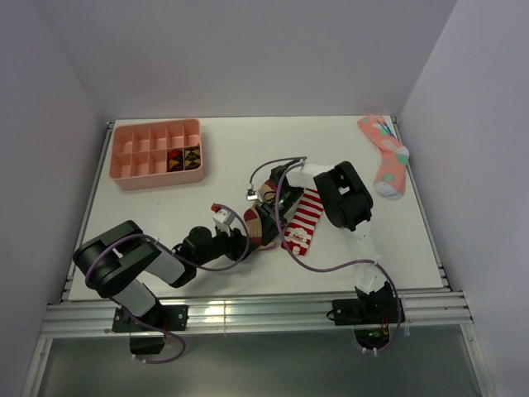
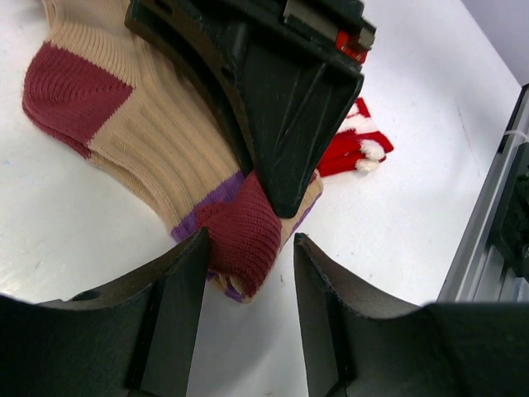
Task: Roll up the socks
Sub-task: Roll the sock at the center of the board.
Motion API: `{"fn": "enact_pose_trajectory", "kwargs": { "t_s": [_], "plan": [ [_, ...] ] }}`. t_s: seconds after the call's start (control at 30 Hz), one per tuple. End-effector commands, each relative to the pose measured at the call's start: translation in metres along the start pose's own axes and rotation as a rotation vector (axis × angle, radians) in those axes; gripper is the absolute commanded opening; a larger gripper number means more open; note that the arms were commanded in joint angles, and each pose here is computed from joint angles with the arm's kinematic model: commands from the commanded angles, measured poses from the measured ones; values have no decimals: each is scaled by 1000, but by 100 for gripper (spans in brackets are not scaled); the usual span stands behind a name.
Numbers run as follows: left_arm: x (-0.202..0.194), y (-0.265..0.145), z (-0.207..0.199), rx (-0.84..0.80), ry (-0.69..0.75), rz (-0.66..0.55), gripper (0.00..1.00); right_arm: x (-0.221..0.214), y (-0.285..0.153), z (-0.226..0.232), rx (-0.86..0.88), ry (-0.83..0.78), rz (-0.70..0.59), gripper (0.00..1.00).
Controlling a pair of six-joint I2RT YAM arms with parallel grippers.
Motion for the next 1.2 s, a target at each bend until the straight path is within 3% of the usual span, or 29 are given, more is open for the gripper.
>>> {"fn": "enact_pose_trajectory", "kwargs": {
  "t_s": [0.0,0.37,0.57,0.8,1.03,1.17],
  "plan": [
    [8,8,-9,-57,31,-33,51,2,-5,-5,-21,-6,3,23],
    [1,18,-5,-20,25,14,51,0,-8,-7,-9,13,-4,23],
    [2,25,-3,36,12,46,45,-2,-9,-7,-5,22,-5,23],
    [-4,31,1,122,-11,112,28,-4,-10,-10,-7,46,-13,23],
    [-11,35,3,200,-45,196,0,-2,-13,-12,-37,51,-28,29],
    [-11,39,2,233,-68,236,0,0,-17,-10,-69,45,-44,39]
  ]
}}
Point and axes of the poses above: each gripper's point midway between its finger pads, its own y axis out along the fingers, its own z axis along the line the jaws close on, x = y × z, the point moved 8 cm from there along -y, back along the fingers, and after that the axes turned 15 degrees about -y, right-handed, at the moved point
